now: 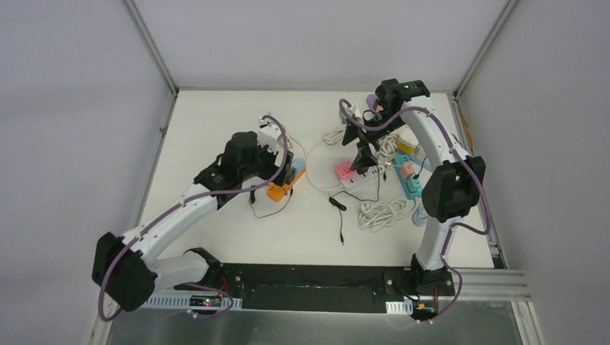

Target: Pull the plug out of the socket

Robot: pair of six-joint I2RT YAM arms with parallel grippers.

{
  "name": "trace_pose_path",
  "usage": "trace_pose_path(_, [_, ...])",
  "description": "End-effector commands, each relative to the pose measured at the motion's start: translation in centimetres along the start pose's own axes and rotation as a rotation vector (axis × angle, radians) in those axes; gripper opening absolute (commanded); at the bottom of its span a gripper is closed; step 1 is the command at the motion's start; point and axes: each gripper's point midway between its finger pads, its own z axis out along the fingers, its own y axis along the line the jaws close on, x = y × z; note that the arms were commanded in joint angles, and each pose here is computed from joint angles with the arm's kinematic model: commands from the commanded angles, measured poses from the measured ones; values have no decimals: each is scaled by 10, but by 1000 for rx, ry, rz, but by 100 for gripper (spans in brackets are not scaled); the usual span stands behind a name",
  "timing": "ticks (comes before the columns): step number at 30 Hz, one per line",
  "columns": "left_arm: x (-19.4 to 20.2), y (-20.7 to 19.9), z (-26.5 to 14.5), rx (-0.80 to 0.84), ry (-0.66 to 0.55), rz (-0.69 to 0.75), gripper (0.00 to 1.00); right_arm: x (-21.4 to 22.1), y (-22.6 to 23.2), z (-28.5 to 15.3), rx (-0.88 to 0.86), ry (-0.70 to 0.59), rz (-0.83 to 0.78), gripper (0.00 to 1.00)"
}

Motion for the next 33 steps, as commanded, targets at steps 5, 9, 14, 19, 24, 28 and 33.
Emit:
trace_pose_path(5, [-37, -15, -54, 108, -260, -138, 99, -22, 8, 41, -76, -3, -306, 100])
trace_pose_path(9, [-18, -15, -61, 107, -302, -144, 98, -30, -28, 73, -63, -42, -350, 99])
trace_pose_path(14, [-21, 3, -70, 10, -425, -252, 97, -40, -53, 105, -77, -105, -419, 95])
trace_pose_path(19, [-11, 9, -63, -26, -385, -300, 96, -38, -64, 131, -114, -145, -456, 94])
trace_pose_path(24, [-2, -4, -50, 54, -386, -265, 97, -34, -75, 151, -124, -127, -485, 96])
trace_pose_path(28, [11, -7, -38, 101, -408, -202, 97, -29, -86, 165, -115, -84, -535, 98])
trace_pose_path(33, [4, -5, -33, 117, -475, -252, 94, -11, -94, 177, -115, -12, -551, 96])
